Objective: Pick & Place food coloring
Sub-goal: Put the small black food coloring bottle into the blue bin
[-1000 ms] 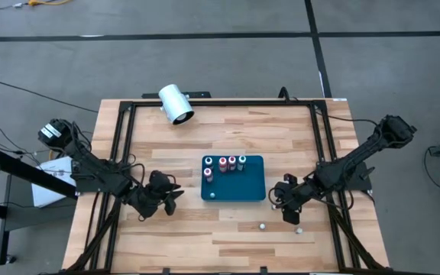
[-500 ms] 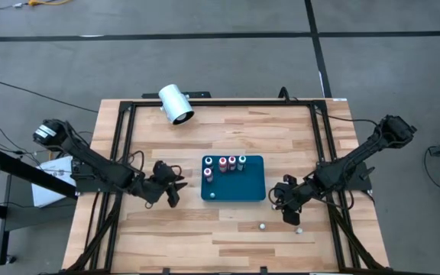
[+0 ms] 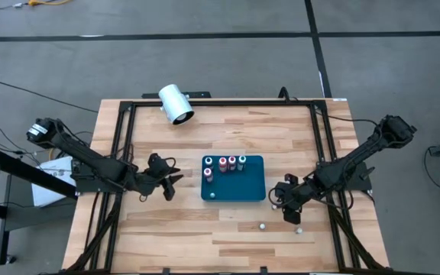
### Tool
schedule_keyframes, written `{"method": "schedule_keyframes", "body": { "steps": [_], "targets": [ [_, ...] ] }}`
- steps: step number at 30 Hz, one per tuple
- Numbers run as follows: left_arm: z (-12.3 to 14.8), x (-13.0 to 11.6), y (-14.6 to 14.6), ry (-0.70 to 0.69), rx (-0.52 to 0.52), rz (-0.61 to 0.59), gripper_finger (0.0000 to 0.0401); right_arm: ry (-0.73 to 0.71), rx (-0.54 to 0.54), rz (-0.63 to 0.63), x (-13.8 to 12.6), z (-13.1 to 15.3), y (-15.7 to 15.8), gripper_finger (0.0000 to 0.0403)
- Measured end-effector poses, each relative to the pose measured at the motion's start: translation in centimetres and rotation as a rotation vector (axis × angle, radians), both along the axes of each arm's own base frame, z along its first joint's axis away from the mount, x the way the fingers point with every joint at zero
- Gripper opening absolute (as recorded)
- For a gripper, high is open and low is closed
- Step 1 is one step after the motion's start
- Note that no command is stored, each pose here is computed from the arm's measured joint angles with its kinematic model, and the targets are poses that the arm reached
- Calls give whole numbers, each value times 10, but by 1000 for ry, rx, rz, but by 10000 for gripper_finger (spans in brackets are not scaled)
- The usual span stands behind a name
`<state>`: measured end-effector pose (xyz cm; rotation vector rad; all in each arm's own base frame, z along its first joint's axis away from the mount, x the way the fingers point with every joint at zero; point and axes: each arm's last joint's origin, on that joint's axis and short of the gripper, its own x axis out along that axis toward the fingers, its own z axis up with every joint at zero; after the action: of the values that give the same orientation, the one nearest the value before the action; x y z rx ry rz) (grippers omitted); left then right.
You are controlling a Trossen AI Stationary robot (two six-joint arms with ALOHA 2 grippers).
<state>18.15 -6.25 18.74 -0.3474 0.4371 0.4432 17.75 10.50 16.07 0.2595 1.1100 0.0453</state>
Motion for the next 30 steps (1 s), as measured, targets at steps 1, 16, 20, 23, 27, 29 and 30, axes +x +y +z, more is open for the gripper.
{"method": "schedule_keyframes", "body": {
  "steps": [1,16,20,23,27,29,30],
  "targets": [
    [1,-1,0,-3,3,-2,122,2,-10,-4,0,0,0,92],
    [-30,-31,14,-259,-117,-15,122,-1,-11,-14,0,0,-1,92],
    [-29,-37,16,-261,-83,-40,122,1,-8,-13,0,0,-1,92],
    [-28,-40,19,-237,-51,-51,122,1,-6,-12,0,0,-1,92],
    [-30,-43,24,-187,-61,-70,122,-2,22,-2,1,1,1,103],
    [-30,-45,27,-173,-59,-76,122,-2,36,-22,1,1,1,116],
    [-29,-45,29,-176,-50,-75,122,0,42,-36,1,1,1,124]
  ]
}}
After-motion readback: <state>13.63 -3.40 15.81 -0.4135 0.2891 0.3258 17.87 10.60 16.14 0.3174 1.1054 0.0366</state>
